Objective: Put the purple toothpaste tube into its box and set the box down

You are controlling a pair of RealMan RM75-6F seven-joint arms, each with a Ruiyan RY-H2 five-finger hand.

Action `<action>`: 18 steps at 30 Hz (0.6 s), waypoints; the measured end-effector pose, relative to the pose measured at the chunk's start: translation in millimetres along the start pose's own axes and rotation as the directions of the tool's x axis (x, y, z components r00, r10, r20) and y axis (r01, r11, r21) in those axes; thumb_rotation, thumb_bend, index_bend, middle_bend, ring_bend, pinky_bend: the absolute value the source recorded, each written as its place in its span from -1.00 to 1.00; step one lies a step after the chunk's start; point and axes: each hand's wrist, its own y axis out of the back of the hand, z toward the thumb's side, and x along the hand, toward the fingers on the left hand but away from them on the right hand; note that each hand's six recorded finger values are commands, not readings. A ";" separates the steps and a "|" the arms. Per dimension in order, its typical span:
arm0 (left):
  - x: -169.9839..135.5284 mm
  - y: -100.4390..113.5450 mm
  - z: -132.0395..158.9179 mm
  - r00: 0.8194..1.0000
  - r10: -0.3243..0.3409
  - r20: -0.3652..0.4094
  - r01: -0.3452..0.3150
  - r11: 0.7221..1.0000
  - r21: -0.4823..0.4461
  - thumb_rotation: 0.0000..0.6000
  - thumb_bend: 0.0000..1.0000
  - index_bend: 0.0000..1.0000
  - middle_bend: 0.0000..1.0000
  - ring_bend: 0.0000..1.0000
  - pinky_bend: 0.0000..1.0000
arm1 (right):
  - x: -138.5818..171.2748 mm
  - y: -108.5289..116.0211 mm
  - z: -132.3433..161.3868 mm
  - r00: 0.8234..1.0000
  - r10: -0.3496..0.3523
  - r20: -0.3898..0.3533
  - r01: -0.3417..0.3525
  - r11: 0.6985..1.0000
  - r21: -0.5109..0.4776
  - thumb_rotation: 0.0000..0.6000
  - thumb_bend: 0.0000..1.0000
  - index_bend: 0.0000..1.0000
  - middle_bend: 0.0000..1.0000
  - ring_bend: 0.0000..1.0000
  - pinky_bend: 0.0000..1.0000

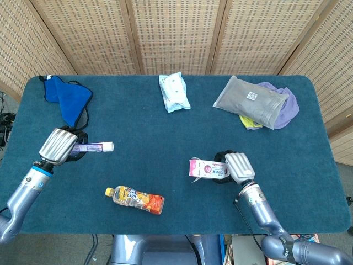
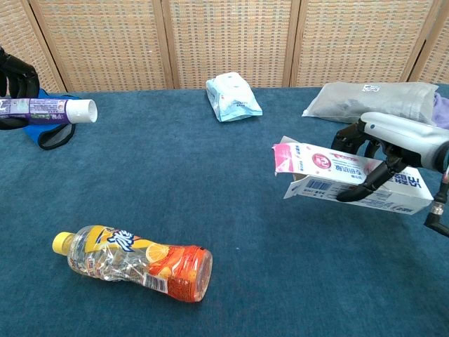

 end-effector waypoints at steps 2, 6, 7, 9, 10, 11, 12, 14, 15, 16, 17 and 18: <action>1.8 4.2 10.3 1.000 0.003 0.023 -0.002 1.000 -0.018 1.00 -0.30 0.50 0.17 -0.06 -0.09 | -0.6 0.7 4.2 1.000 0.002 -0.005 -0.002 1.000 -0.003 1.00 -0.81 0.05 -0.05 -0.28 -0.17; 6.5 13.7 32.1 0.997 -0.004 0.071 0.007 1.000 -0.031 1.00 -0.30 0.50 0.18 -0.06 -0.09 | -4.1 2.6 14.4 1.000 0.008 -0.016 -0.008 1.000 0.002 1.00 -0.81 0.06 -0.05 -0.28 -0.17; 7.6 15.7 36.4 0.997 -0.009 0.081 0.012 1.000 -0.028 1.00 -0.30 0.50 0.18 -0.06 -0.08 | -5.0 3.2 16.8 1.000 0.009 -0.020 -0.009 1.000 0.006 1.00 -0.81 0.06 -0.05 -0.28 -0.17; 9.8 19.7 44.4 0.995 -0.019 0.099 0.021 1.000 -0.022 1.00 -0.30 0.50 0.18 -0.06 -0.09 | -8.2 5.4 24.1 0.999 0.007 -0.033 -0.007 1.000 0.011 1.00 -0.81 0.06 -0.04 -0.28 -0.17; 11.0 22.3 49.2 0.994 -0.027 0.109 0.030 0.999 -0.018 1.00 -0.30 0.50 0.18 -0.06 -0.09 | -9.5 6.2 27.2 0.999 0.007 -0.038 -0.006 1.000 0.012 1.00 -0.81 0.06 -0.04 -0.28 -0.17; 11.8 24.2 52.5 0.993 -0.035 0.116 0.037 0.999 -0.016 1.00 -0.30 0.50 0.18 -0.06 -0.08 | -10.7 6.8 30.2 0.999 0.007 -0.043 -0.006 1.000 0.013 1.00 -0.81 0.06 -0.04 -0.28 -0.17; 12.8 26.6 56.7 0.991 -0.050 0.123 0.051 0.999 -0.009 1.00 -0.30 0.50 0.18 -0.06 -0.08 | -12.0 7.4 33.9 0.999 0.007 -0.049 -0.007 1.000 0.017 1.00 -0.81 0.06 -0.04 -0.28 -0.17; 14.3 29.8 61.4 0.989 -0.074 0.130 0.074 0.997 0.009 1.00 -0.30 0.50 0.18 -0.06 -0.08 | -13.4 7.6 39.4 0.998 0.009 -0.058 -0.008 1.000 0.023 1.00 -0.81 0.06 -0.04 -0.28 -0.17; 15.3 31.7 63.2 0.988 -0.084 0.132 0.082 0.996 0.021 1.00 -0.30 0.50 0.18 -0.06 -0.08 | -14.2 7.8 43.8 0.998 0.010 -0.067 -0.009 1.000 0.027 1.00 -0.81 0.07 -0.04 -0.28 -0.17; 16.6 34.5 65.3 0.986 -0.096 0.133 0.092 0.995 0.038 1.00 -0.30 0.50 0.19 -0.06 -0.08 | -14.8 7.8 47.3 0.997 0.011 -0.073 -0.009 1.000 0.028 1.00 -0.81 0.07 -0.04 -0.28 -0.17; 17.6 36.6 66.8 0.986 -0.105 0.132 0.099 0.994 0.049 1.00 -0.30 0.50 0.19 -0.06 -0.08 | -15.3 7.7 50.6 0.997 0.012 -0.079 -0.010 1.000 0.029 1.00 -0.81 0.07 -0.04 -0.28 -0.17; 18.5 38.8 68.5 0.985 -0.112 0.131 0.105 0.993 0.058 1.00 -0.30 0.50 0.19 -0.06 -0.08 | -15.7 7.5 54.2 0.996 0.013 -0.085 -0.011 0.999 0.030 1.00 -0.81 0.07 -0.04 -0.28 -0.17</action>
